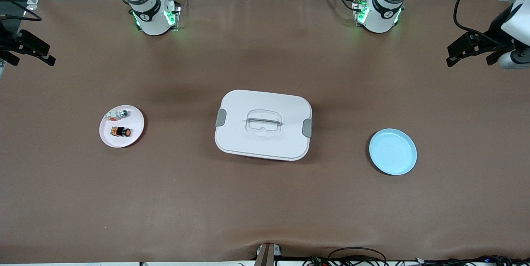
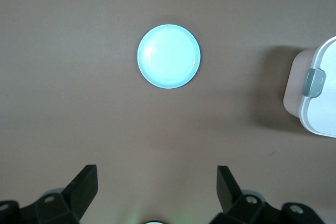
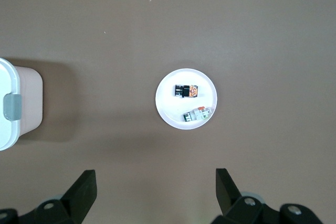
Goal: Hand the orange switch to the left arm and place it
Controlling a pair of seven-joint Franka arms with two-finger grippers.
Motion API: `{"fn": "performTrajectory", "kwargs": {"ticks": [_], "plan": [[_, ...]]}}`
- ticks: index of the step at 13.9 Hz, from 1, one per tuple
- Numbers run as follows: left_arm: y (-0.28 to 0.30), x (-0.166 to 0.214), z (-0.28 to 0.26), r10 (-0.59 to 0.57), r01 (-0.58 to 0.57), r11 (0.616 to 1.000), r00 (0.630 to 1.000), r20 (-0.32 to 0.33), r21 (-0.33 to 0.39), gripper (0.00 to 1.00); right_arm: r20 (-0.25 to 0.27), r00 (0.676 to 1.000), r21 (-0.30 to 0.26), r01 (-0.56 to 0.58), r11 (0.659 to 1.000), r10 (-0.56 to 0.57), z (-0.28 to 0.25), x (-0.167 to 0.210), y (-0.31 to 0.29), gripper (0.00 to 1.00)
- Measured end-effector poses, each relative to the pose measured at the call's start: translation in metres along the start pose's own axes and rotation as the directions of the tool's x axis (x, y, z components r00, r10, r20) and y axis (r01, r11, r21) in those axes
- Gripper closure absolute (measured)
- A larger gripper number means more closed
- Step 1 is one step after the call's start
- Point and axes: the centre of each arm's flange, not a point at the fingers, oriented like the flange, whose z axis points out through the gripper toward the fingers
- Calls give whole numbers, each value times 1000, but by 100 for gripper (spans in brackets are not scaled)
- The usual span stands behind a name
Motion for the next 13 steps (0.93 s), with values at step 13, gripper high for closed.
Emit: {"fn": "performTrajectory", "kwargs": {"ticks": [13], "plan": [[-1,2,6,-3,3,1000,1000,17,1,0,0,1000,0,1,1000,-1,0,0,0,0]]}}
